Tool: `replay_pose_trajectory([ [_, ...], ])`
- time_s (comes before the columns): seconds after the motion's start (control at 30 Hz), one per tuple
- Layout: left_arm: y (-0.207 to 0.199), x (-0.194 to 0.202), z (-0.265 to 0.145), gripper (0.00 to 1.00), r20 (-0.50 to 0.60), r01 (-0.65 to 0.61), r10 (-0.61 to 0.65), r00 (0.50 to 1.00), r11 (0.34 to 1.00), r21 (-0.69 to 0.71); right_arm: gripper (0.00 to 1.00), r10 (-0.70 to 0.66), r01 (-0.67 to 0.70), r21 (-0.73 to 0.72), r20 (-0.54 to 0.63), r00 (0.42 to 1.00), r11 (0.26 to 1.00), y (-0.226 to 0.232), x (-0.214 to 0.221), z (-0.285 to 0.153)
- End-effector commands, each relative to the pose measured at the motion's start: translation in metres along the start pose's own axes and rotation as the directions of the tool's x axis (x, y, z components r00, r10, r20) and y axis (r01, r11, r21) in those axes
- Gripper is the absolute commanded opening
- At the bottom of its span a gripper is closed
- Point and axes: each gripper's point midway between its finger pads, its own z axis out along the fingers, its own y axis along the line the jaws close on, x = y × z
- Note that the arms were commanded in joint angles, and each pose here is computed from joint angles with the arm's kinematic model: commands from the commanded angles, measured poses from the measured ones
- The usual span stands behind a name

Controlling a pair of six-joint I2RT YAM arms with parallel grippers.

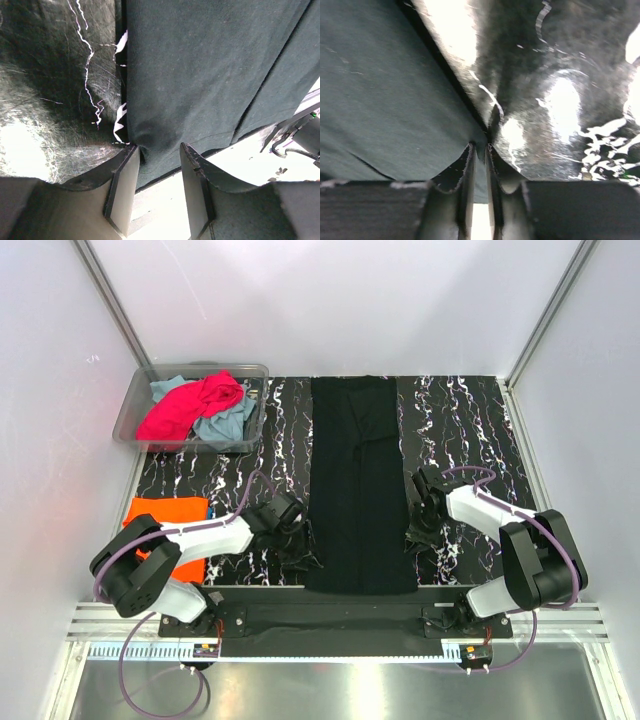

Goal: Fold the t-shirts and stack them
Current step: Fold the tshirt

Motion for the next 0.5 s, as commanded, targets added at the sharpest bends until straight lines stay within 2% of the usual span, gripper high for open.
replay_pose_trajectory([
  [0.0,0.023,-0.011,0.003,0.45,0.064,-0.004,0.011,0.998,0.993,-0.116,0.16,-0.008,0.012,-0.075,0.055,0.998,0.997,0.016,-0.014,0.003],
  [0.23,0.029,-0.01,0.004,0.44,0.06,-0.007,0.015,0.998,0.991,-0.137,0.14,0.01,-0.005,-0.075,0.069,0.998,0.997,0.015,-0.013,-0.003],
  [0.43,0.038,-0.009,0.005,0.36,0.058,0.01,0.0,0.998,0.985,-0.173,0.14,0.01,-0.006,-0.062,0.06,0.998,0.998,0.014,-0.013,-0.004],
  [0.47,0.042,-0.008,0.002,0.37,0.06,0.018,-0.007,0.998,0.981,-0.191,0.15,0.01,-0.006,-0.063,0.057,0.998,0.998,0.014,-0.012,-0.004],
])
